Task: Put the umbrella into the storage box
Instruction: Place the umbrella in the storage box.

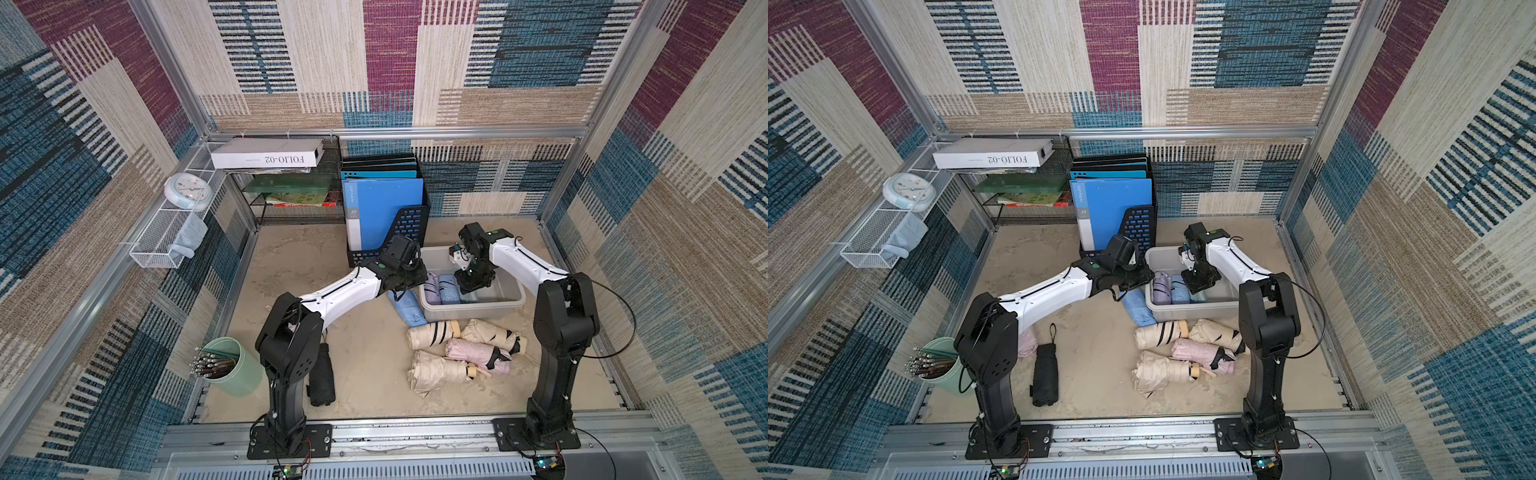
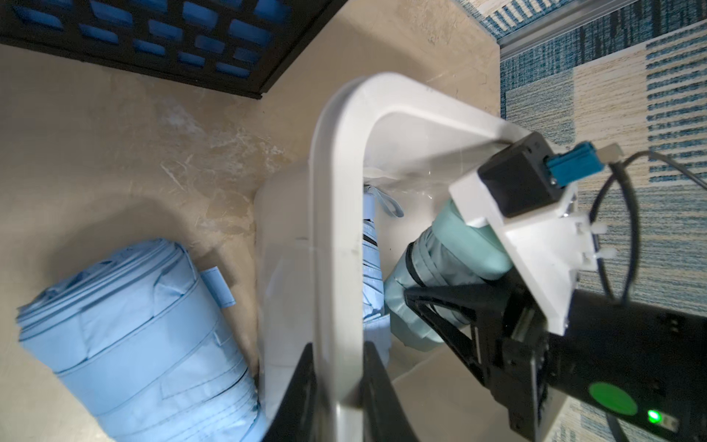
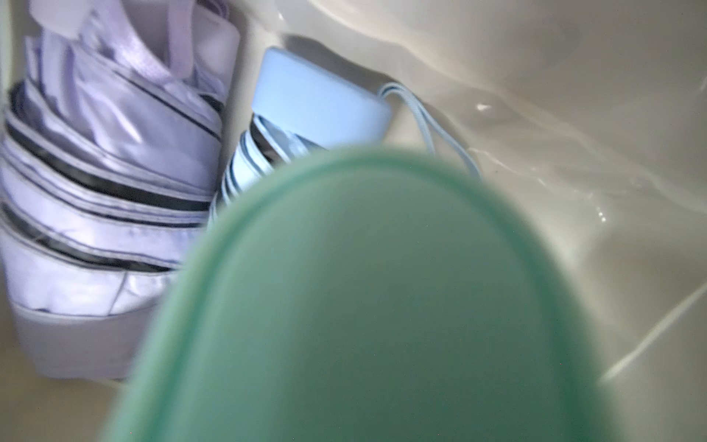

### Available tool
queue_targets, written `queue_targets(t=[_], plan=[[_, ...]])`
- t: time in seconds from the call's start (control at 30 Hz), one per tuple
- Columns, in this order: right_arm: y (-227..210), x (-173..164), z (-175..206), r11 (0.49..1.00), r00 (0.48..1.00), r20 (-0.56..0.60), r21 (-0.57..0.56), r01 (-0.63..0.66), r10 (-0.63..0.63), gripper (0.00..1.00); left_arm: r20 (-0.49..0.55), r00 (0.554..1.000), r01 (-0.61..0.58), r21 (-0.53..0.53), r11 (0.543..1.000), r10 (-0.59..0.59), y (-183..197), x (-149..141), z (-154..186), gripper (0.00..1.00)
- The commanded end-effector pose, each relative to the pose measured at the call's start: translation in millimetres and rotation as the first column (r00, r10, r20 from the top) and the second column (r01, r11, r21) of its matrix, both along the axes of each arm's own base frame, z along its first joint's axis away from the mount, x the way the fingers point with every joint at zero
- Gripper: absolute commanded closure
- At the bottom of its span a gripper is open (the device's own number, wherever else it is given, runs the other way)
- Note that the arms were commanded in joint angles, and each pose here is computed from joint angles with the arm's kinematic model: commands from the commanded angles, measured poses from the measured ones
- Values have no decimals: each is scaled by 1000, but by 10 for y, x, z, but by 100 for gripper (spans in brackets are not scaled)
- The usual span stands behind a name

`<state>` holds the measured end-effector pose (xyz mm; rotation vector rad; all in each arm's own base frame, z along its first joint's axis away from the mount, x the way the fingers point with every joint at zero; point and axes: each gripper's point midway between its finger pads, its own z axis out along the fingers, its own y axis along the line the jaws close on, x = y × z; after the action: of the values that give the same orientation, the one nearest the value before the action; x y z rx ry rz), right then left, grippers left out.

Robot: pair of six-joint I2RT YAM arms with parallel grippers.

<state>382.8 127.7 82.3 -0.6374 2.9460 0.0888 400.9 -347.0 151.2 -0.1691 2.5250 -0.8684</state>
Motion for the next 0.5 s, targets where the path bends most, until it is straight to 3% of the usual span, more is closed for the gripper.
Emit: queue_targets(t=[0.0,0.17,0.3,0.47], plan=[[19,3,31,995,997,-20,66,75,-74,97,5,1000,27,80,996,-28,79,-31,-88,84],[7,-54,-132,990,994,-57,99,99,-94,76,9,999,32,78,996,-33,60,-12,-78,80],[-92,34,-216,989,991,-15,61,131,-131,54,18,999,36,73,997,-38,43,-2,-36,75],[-252,130,-109,989,987,73,-9,145,-144,42,41,998,35,58,998,-37,34,12,47,69]])
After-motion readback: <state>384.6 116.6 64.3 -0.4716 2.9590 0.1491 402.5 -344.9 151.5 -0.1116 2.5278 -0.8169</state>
